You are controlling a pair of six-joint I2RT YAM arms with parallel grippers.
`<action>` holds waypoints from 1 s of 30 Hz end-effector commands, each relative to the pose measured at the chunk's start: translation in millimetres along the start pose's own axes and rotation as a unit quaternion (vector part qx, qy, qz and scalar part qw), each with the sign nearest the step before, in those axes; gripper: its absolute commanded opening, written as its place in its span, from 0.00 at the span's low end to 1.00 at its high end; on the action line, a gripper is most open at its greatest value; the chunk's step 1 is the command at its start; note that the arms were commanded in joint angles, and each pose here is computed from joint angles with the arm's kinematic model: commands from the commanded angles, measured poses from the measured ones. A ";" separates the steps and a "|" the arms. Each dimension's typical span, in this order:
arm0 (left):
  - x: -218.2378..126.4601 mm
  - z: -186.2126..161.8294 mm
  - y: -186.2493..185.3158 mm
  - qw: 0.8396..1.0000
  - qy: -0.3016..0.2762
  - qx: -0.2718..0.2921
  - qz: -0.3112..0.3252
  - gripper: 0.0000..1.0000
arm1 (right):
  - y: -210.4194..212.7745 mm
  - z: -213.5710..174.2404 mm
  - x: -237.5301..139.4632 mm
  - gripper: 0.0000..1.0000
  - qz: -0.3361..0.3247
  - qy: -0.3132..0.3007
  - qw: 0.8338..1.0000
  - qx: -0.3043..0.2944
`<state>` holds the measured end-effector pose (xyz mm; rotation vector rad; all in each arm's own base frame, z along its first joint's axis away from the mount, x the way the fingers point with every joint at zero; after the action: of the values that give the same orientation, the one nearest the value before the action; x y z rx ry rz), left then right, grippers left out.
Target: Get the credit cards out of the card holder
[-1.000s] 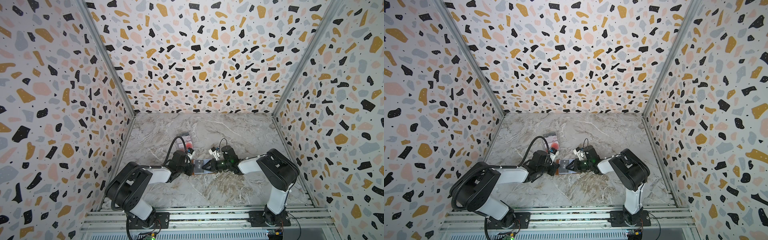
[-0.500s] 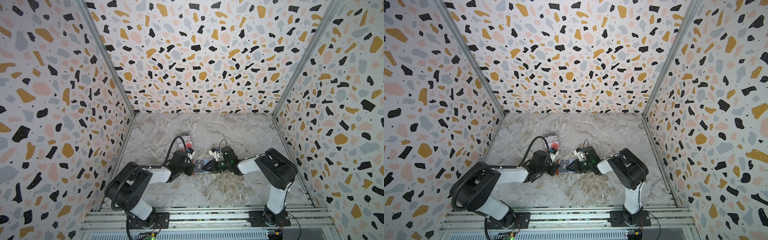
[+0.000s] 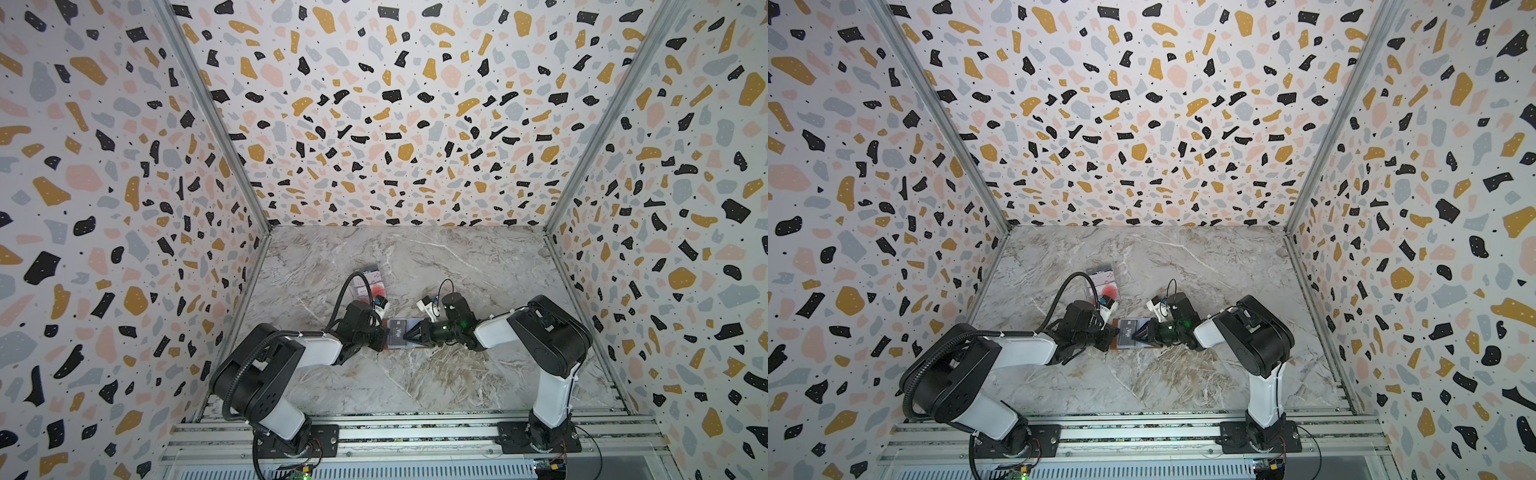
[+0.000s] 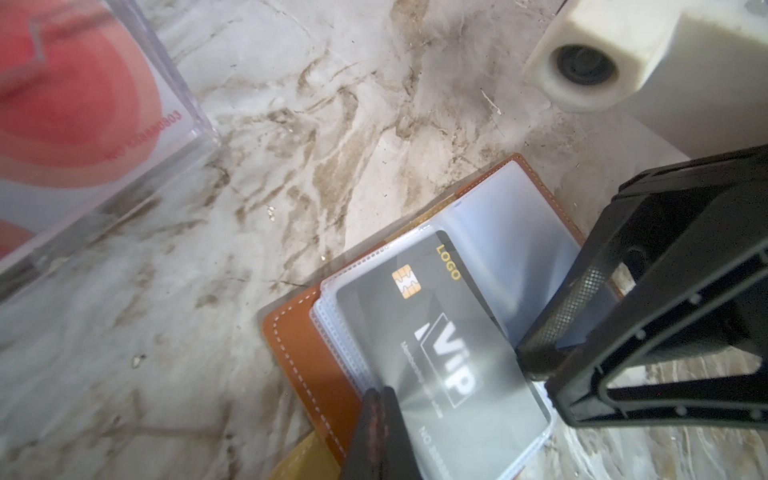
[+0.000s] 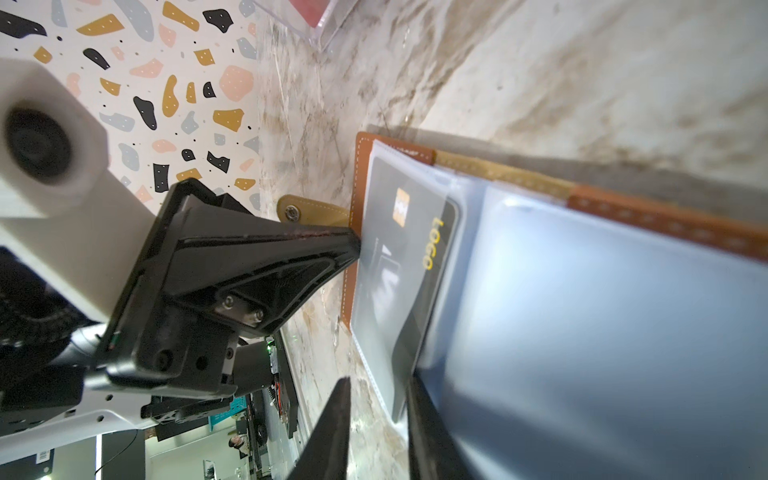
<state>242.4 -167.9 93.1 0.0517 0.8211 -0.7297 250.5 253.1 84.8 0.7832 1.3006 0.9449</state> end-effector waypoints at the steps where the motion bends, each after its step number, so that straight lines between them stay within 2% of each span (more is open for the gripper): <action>1: 3.2 -18.3 2.3 0.999 0.043 -0.012 -0.002 0.00 | 3.6 1.0 -0.3 0.25 0.027 -0.002 1.000 0.003; 10: 3.2 -18.3 2.2 0.999 0.043 -0.012 -0.003 0.00 | 3.0 -0.5 -1.7 0.25 0.087 -0.007 0.996 0.022; 22: 3.2 -18.3 2.2 0.999 0.043 -0.012 -0.003 0.00 | -8.8 -1.7 -4.7 0.25 -0.001 -0.032 0.999 0.035; 30: 2.8 -18.3 2.0 0.999 0.042 -0.012 -0.004 0.00 | -8.3 0.2 2.0 0.25 0.015 -0.020 0.999 0.035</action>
<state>242.7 -167.6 93.1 0.0508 0.8208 -0.7286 248.2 246.1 73.4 0.8851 1.3048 0.8925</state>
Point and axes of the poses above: each gripper's point midway between its finger pads, its own x axis out along the fingers, its own y axis along the line the jaws close on, z = x × y, the point moved 10 cm from there along -x, back along the fingers, and after that the axes turned 4 degrees about x, right-handed, at the moved point
